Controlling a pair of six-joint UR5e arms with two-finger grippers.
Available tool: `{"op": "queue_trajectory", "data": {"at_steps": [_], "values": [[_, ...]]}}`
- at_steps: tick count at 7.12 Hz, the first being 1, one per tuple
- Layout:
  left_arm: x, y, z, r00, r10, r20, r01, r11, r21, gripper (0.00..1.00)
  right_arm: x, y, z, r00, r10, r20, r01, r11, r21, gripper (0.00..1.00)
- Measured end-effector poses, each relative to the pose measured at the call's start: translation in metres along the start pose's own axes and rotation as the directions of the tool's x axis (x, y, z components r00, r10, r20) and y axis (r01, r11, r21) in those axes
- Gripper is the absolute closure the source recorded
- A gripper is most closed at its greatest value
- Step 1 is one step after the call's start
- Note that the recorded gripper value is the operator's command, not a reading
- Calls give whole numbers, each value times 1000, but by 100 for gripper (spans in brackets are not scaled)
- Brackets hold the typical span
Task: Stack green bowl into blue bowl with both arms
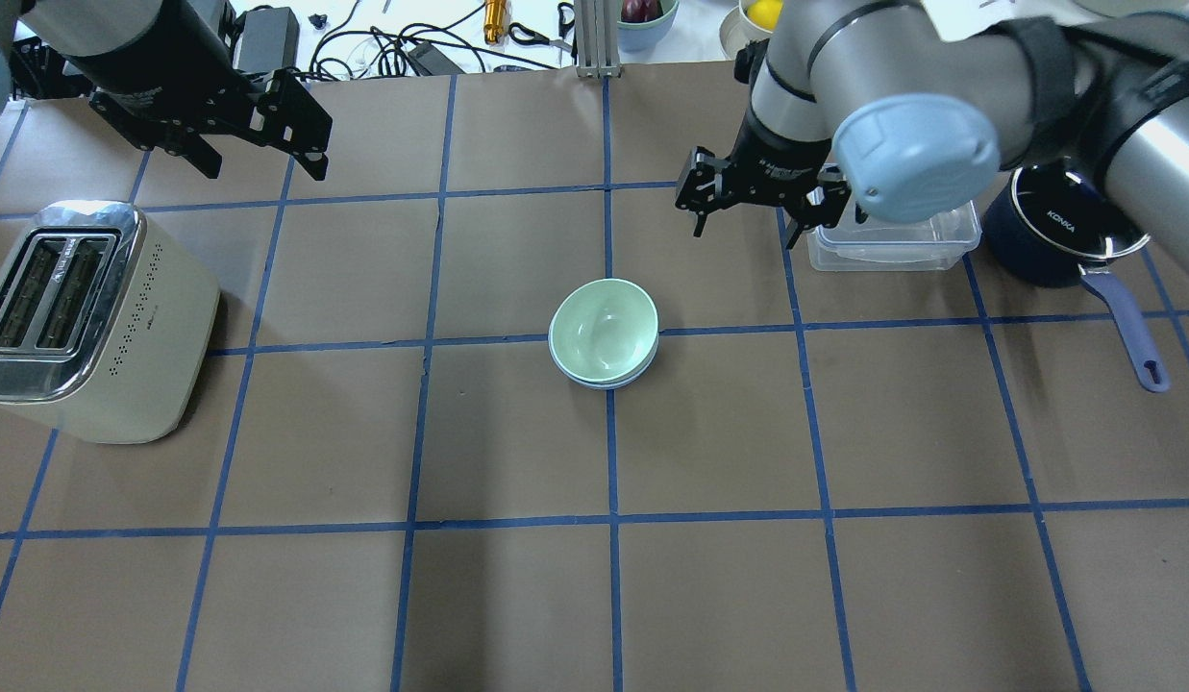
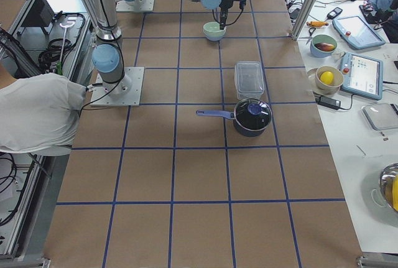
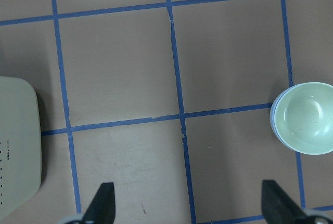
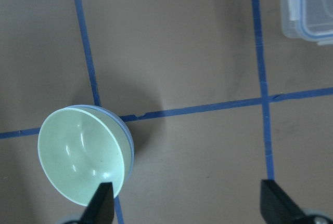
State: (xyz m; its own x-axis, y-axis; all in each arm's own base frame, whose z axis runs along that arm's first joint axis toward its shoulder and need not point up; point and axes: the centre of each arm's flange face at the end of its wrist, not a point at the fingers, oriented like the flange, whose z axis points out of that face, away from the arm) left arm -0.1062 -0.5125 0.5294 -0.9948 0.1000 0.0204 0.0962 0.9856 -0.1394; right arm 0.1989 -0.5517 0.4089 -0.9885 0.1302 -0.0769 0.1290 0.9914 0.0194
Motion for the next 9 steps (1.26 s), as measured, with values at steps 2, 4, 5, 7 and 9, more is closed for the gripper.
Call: {"op": "queue_trajectory", "data": {"at_steps": [2, 4, 5, 7, 9], "values": [[0, 1, -1, 1000, 1, 4, -1, 1000, 2, 0, 46, -4, -58, 996, -64, -59, 65, 998, 14, 0], [0, 6, -9, 997, -69, 18, 69, 998, 8, 0, 92, 5, -100, 992, -102, -77, 106, 993, 47, 0], [-1, 7, -10, 990, -137, 25, 137, 991, 8, 0, 103, 15, -111, 991, -109, -81, 113, 993, 41, 0], [-2, 7, -9, 983, -178, 45, 178, 984, 8, 0, 108, 30, -117, 991, -106, -84, 109, 994, 26, 0], [-2, 6, -7, 982, -182, 51, 182, 983, 6, 0, 107, 40, -117, 991, -106, -84, 109, 994, 26, 0]]}}
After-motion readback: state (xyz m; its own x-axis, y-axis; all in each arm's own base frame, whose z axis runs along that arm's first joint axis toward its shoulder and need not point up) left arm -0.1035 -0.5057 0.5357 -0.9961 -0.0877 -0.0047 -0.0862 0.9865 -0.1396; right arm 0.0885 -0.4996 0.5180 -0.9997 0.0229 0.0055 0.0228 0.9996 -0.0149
